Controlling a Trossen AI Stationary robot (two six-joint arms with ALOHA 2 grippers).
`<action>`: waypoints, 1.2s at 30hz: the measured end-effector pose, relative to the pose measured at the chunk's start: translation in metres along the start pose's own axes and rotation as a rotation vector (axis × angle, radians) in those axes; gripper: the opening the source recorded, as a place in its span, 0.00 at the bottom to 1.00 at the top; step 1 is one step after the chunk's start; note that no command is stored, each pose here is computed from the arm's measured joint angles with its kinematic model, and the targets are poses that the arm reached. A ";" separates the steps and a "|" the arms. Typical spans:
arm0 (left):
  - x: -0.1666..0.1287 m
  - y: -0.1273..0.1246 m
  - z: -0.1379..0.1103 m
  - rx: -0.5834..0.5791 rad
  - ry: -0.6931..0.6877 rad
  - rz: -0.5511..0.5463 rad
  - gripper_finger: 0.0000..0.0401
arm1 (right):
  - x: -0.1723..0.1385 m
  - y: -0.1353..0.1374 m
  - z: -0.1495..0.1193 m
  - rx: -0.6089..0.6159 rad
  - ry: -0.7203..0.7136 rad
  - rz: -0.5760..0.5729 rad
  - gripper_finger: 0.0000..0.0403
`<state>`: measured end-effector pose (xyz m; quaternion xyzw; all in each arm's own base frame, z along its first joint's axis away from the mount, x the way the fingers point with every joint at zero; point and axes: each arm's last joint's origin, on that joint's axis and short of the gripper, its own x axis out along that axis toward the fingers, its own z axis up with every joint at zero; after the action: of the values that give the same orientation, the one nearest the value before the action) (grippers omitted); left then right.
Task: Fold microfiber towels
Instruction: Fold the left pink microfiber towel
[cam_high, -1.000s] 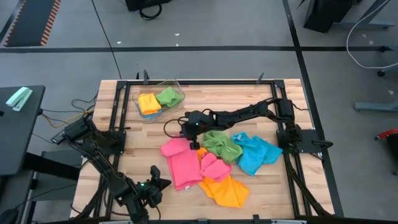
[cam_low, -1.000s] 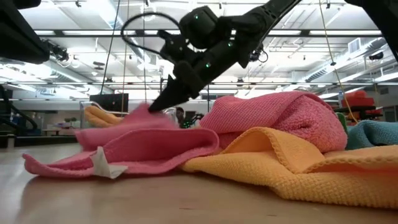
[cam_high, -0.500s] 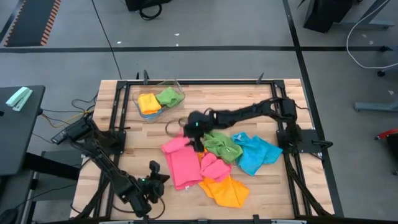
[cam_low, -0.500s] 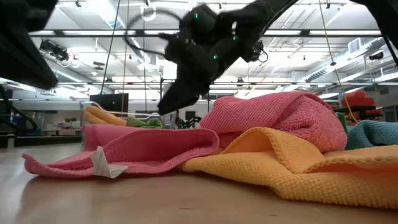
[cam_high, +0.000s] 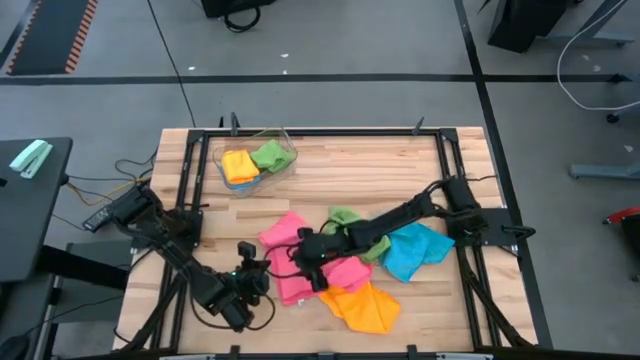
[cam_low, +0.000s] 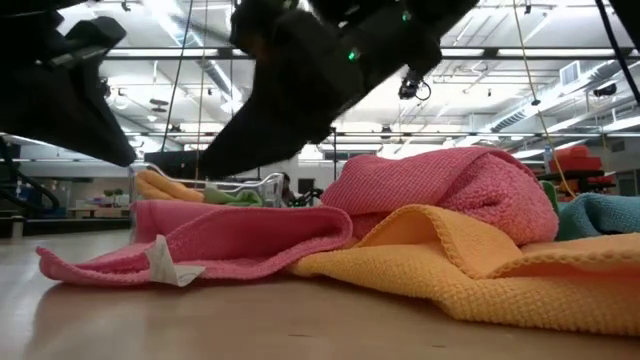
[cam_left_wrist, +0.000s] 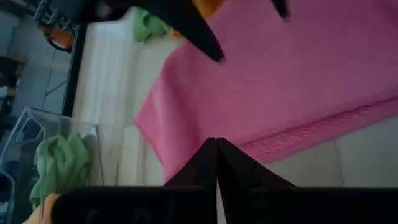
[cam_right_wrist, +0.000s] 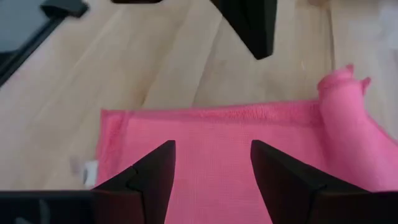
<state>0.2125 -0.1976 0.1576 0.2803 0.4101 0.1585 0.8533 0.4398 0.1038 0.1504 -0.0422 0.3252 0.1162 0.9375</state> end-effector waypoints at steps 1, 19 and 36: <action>0.002 0.001 0.001 -0.005 0.004 0.003 0.03 | 0.005 0.003 -0.002 0.012 -0.015 -0.013 0.54; 0.005 0.003 -0.003 0.058 0.097 -0.070 0.04 | 0.025 0.053 -0.037 -0.138 0.136 0.374 0.54; 0.023 -0.002 -0.018 0.028 0.140 -0.176 0.17 | -0.032 0.049 0.008 -0.114 0.085 0.349 0.54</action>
<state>0.2122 -0.1816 0.1330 0.2431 0.4940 0.0965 0.8292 0.4088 0.1464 0.1765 -0.0432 0.3599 0.2935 0.8846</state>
